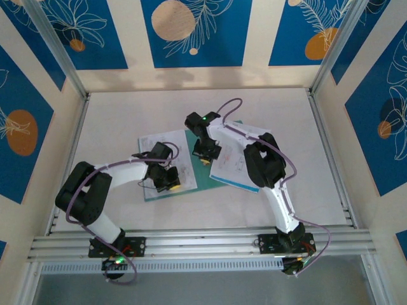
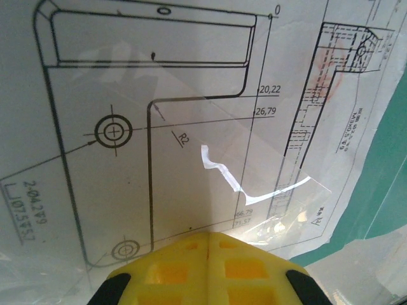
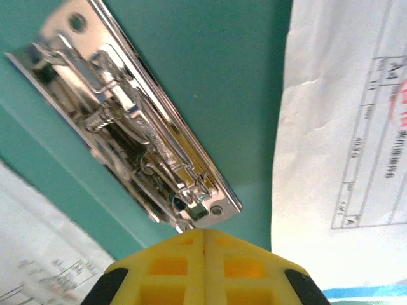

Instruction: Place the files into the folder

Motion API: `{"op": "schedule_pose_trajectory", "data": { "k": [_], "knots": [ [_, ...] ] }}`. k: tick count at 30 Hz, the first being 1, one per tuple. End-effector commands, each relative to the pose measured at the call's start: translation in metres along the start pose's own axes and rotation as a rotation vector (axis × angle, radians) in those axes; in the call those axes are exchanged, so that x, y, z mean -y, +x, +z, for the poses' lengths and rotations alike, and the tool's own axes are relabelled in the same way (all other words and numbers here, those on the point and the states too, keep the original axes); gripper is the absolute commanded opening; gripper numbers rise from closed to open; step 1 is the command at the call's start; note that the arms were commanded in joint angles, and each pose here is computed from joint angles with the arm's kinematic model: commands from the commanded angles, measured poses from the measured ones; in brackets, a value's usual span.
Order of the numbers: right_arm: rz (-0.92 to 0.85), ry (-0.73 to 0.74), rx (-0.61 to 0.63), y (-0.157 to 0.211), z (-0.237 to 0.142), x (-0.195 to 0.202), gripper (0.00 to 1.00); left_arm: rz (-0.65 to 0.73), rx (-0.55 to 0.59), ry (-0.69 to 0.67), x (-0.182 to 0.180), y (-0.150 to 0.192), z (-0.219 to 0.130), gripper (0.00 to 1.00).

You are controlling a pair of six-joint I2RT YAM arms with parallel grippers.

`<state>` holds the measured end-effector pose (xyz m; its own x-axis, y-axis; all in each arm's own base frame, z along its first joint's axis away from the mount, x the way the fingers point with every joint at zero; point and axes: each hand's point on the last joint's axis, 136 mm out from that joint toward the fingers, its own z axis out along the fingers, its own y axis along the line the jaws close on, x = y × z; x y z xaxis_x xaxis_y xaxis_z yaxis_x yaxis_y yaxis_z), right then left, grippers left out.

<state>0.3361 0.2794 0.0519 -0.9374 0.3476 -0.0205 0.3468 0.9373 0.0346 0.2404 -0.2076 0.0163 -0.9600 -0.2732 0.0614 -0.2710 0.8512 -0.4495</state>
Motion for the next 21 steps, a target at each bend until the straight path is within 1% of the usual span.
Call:
{"op": "schedule_pose_trajectory", "data": {
  "k": [1, 5, 10, 18, 21],
  "knots": [
    [0.006, -0.057, 0.047, -0.001, -0.031, -0.001, 0.04, -0.073, -0.052, -0.183, -0.051, 0.017, 0.005, 0.00],
    [0.010, -0.090, -0.012, 0.013, -0.021, -0.009, 0.04, -0.069, -0.054, -0.178, -0.048, 0.015, 0.005, 0.00],
    [0.022, -0.089, -0.074, 0.023, -0.001, -0.013, 0.04, -0.068, -0.056, -0.178, -0.048, 0.016, 0.006, 0.00],
    [0.030, -0.061, -0.100, 0.023, 0.017, -0.012, 0.04, -0.070, -0.055, -0.177, -0.048, 0.016, 0.005, 0.00],
    [0.036, -0.027, -0.100, 0.023, 0.021, -0.006, 0.04, -0.069, -0.055, -0.177, -0.048, 0.016, 0.006, 0.00]
  ]
}}
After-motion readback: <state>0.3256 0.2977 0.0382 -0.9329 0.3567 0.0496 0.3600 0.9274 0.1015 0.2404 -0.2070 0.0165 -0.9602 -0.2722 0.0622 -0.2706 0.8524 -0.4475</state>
